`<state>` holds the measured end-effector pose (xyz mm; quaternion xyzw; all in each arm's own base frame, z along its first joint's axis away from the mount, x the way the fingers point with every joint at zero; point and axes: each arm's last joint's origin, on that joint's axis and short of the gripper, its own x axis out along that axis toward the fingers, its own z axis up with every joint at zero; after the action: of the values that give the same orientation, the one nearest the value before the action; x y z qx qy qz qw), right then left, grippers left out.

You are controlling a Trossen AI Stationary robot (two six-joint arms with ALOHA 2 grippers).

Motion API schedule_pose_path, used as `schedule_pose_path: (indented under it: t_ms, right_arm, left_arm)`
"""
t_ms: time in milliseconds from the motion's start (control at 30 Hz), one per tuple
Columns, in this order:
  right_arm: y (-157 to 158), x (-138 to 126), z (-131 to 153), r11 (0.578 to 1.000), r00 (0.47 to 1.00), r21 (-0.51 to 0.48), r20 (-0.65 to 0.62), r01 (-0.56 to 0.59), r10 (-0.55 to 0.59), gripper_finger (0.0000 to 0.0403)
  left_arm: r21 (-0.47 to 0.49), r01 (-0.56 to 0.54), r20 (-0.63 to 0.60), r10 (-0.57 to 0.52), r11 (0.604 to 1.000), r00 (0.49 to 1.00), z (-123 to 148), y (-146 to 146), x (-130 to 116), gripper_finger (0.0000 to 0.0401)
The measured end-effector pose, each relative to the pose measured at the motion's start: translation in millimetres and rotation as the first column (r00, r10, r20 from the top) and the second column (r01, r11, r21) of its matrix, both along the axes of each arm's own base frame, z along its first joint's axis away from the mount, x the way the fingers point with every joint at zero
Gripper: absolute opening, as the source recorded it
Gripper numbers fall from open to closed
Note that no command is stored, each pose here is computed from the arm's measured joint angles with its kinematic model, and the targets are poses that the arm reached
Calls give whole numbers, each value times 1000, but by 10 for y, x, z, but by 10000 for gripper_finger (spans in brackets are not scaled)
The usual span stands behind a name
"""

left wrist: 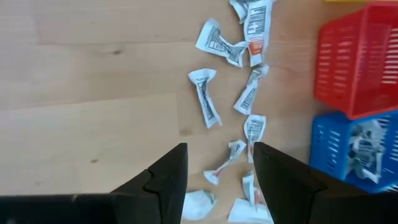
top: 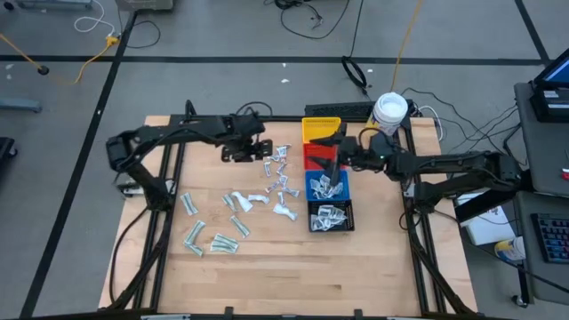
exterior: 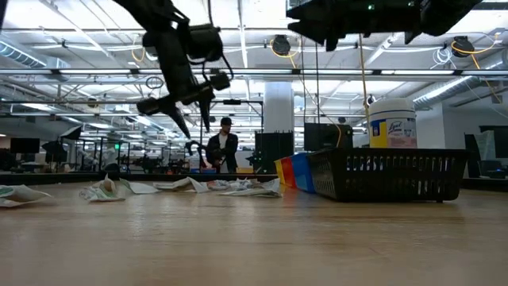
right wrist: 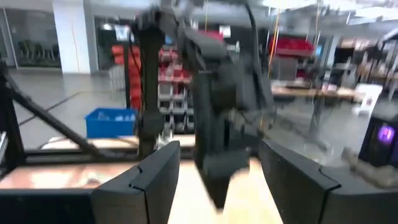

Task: Pick & Place First Aid Supplies
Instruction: Put the orange ointment pack into the yellow bin

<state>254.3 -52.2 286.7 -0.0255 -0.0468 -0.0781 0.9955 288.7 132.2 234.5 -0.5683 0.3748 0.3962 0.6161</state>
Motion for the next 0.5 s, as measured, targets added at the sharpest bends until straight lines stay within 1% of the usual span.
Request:
schedule_pose_path:
  t_ms: [133,200,233,367,500]
  right_arm:
    - [26,-125,150,1000,998,-29,56,4,-3,213]
    - [42,-207,239,999,996,-36,93,9,-5,211]
    - [50,-245,276,999,994,-40,107,10,-5,211]
    - [75,-361,354,999,993,-52,116,12,-6,210]
    - [92,-442,404,998,993,-60,121,14,-7,210]
  left_arm:
    - [-15,87,-12,-87,996,996,-172,57,171,188]
    - [-34,97,-16,-98,995,995,-282,69,234,188]
    - [-55,89,-20,-90,995,996,-333,68,258,188]
    - [-128,-6,-88,-5,992,996,-569,88,311,188]
    - [-143,-37,-129,19,989,991,-746,105,358,188]
